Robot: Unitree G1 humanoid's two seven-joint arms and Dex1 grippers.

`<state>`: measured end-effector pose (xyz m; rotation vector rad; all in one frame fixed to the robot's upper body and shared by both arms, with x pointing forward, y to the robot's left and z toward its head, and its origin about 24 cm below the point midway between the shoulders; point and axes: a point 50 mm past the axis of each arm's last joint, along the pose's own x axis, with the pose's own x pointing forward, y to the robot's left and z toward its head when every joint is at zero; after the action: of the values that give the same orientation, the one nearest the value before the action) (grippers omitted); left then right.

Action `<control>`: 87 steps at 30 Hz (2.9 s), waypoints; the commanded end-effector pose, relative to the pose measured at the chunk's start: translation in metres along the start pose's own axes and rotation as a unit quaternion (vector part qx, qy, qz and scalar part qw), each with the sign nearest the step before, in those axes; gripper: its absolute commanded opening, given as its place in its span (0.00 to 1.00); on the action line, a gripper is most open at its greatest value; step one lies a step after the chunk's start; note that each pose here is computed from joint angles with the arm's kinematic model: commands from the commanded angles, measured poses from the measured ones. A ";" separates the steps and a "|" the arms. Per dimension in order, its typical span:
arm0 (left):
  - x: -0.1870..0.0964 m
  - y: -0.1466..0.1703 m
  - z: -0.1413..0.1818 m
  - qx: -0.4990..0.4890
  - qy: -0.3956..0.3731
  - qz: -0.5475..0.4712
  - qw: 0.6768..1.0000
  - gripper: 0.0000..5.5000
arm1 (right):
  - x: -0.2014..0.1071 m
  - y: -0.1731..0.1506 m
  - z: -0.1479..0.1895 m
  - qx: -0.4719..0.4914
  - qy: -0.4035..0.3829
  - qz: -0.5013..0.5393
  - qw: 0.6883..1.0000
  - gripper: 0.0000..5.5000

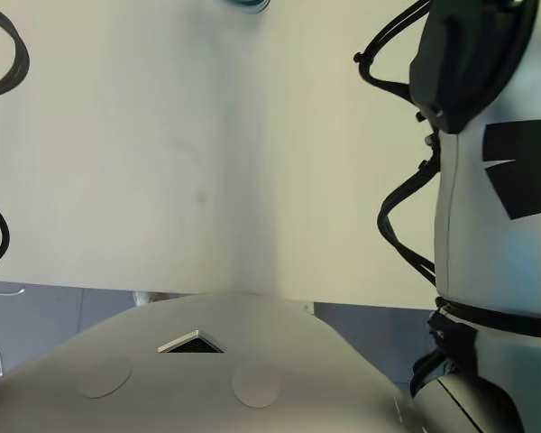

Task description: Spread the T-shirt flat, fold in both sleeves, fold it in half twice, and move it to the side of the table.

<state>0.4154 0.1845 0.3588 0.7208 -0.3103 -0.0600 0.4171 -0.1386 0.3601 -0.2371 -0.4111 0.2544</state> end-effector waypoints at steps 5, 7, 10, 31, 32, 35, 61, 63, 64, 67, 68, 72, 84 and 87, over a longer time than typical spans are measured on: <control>-0.017 -0.009 -0.048 0.000 0.059 -0.165 0.985 0.00 | -0.017 -0.024 -0.017 -0.107 0.046 0.093 0.989 0.00; -0.033 -0.013 -0.070 0.005 0.071 -0.283 0.956 0.00 | -0.030 -0.034 -0.032 -0.118 0.081 0.161 0.977 0.00; -0.075 -0.005 -0.082 -0.020 0.052 -0.474 0.879 0.00 | -0.064 -0.052 -0.045 -0.089 0.147 0.313 0.934 0.00; -0.329 -0.125 -0.121 0.030 0.255 -0.738 0.624 0.15 | -0.372 0.093 -0.141 0.054 0.459 0.650 0.603 0.12; -0.325 -0.121 -0.116 0.015 0.250 -0.735 0.630 0.20 | -0.368 0.092 -0.135 0.068 0.451 0.655 0.603 0.17; -0.271 -0.089 -0.068 -0.138 0.132 -0.693 0.695 0.20 | -0.301 0.071 -0.108 0.174 0.352 0.605 0.692 0.20; -0.193 -0.191 -0.195 -0.076 0.288 -0.445 0.845 0.01 | -0.182 0.088 -0.280 0.004 0.436 0.227 0.871 0.00; -0.172 -0.197 -0.186 -0.091 0.270 -0.443 0.850 0.01 | -0.171 0.094 -0.276 0.015 0.414 0.207 0.886 0.00; -0.163 -0.199 -0.182 -0.099 0.264 -0.444 0.851 0.01 | -0.166 0.095 -0.274 0.012 0.405 0.200 0.892 0.00; -0.139 -0.190 -0.171 -0.119 0.241 -0.425 0.865 0.01 | -0.137 0.086 -0.250 0.026 0.332 0.166 0.928 0.00; -0.137 -0.178 -0.168 -0.147 0.226 -0.405 0.874 0.01 | -0.132 0.083 -0.239 0.054 0.297 0.185 0.935 0.00; -0.181 -0.115 -0.174 -0.222 0.229 -0.372 0.871 0.01 | -0.181 0.090 -0.190 0.150 0.226 0.357 0.894 0.00; -0.323 -0.068 -0.188 -0.330 0.384 -0.416 0.756 0.28 | -0.290 0.112 -0.194 0.131 0.448 0.353 0.811 0.00; -0.330 -0.074 -0.201 -0.342 0.411 -0.399 0.745 0.28 | -0.289 0.109 -0.203 0.115 0.464 0.340 0.810 0.00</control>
<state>0.1660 0.3077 0.0902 0.0424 0.8473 -0.6586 0.2210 -0.1528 0.0461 -0.2035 0.6964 0.8663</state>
